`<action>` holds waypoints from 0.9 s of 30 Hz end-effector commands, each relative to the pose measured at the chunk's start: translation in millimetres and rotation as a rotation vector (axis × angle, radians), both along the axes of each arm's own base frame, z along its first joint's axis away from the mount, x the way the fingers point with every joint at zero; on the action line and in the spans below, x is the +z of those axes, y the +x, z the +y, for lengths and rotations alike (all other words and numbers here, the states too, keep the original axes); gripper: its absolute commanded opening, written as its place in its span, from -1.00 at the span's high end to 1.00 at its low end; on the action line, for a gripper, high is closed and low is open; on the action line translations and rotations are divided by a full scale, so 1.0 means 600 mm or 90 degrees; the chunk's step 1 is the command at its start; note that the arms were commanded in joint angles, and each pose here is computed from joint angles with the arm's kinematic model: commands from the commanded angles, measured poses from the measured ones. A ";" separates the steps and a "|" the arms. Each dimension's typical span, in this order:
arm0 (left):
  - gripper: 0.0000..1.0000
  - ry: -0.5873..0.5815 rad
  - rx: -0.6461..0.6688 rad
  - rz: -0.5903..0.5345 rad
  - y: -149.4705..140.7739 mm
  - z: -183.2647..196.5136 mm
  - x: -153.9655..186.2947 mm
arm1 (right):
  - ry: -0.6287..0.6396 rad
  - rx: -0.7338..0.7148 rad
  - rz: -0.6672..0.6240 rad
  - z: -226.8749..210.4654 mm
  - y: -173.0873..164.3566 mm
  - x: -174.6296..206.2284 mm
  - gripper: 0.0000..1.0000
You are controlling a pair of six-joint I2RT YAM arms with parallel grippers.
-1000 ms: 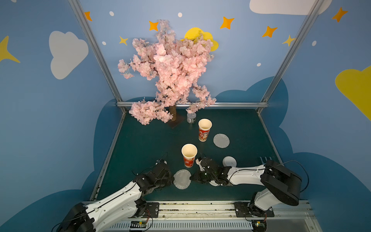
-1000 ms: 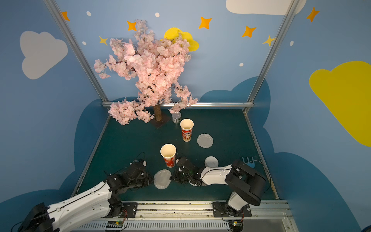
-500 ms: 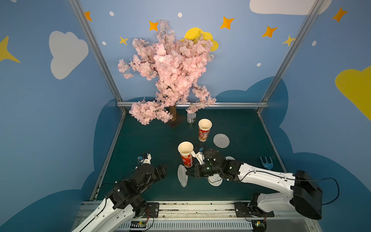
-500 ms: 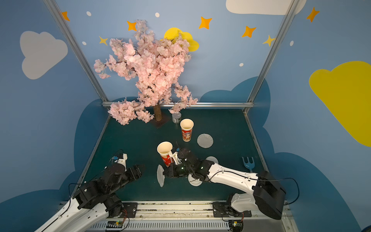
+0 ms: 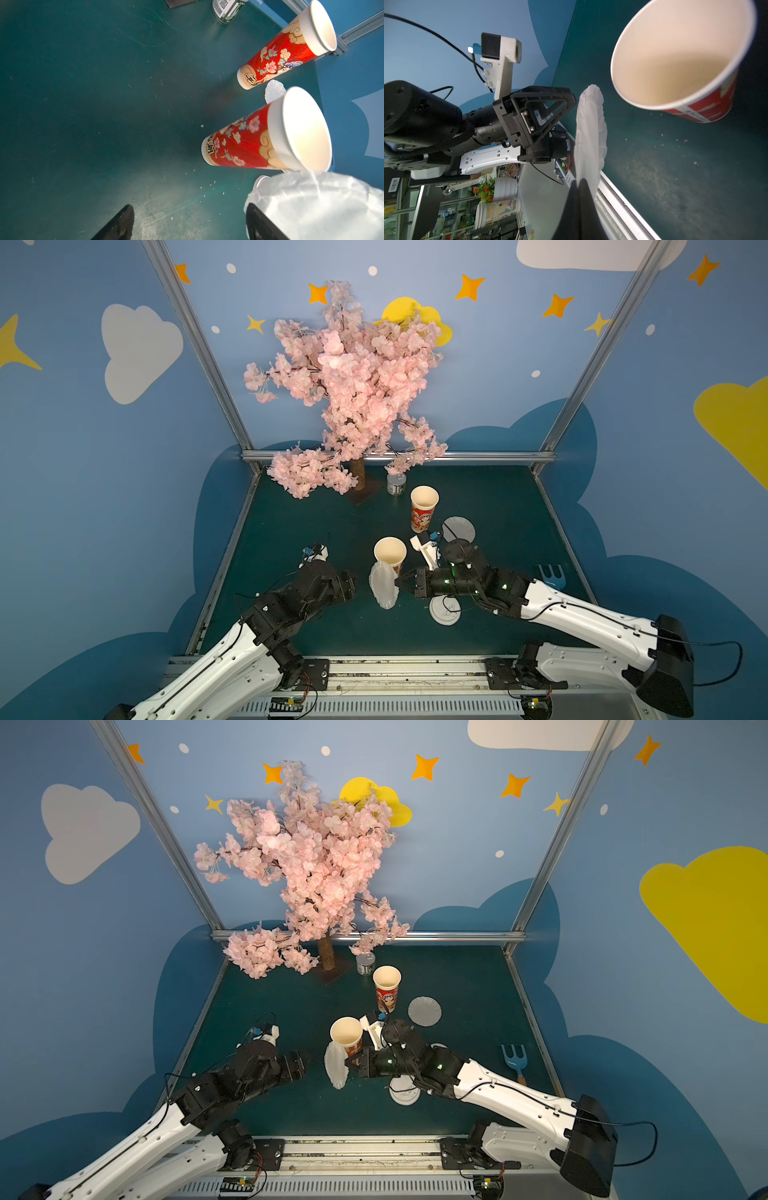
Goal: Put the leak-proof paper on the milk tea cups
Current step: Place the leak-proof paper at the cup.
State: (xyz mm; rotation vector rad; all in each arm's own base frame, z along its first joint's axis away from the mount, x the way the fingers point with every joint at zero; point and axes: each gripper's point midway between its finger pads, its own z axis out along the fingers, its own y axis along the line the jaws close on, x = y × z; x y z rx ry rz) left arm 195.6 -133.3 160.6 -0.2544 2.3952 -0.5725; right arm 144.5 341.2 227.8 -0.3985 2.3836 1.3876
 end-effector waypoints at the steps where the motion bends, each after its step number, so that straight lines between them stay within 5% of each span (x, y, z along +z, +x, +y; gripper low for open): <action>1: -0.70 -0.017 -0.024 -0.033 0.013 -0.016 0.031 | 0.010 -0.013 -0.030 -0.003 0.029 0.028 1.00; 27: -0.70 -0.027 -0.040 -0.027 0.030 -0.032 0.036 | 0.030 -0.064 -0.008 -0.031 0.111 0.027 1.00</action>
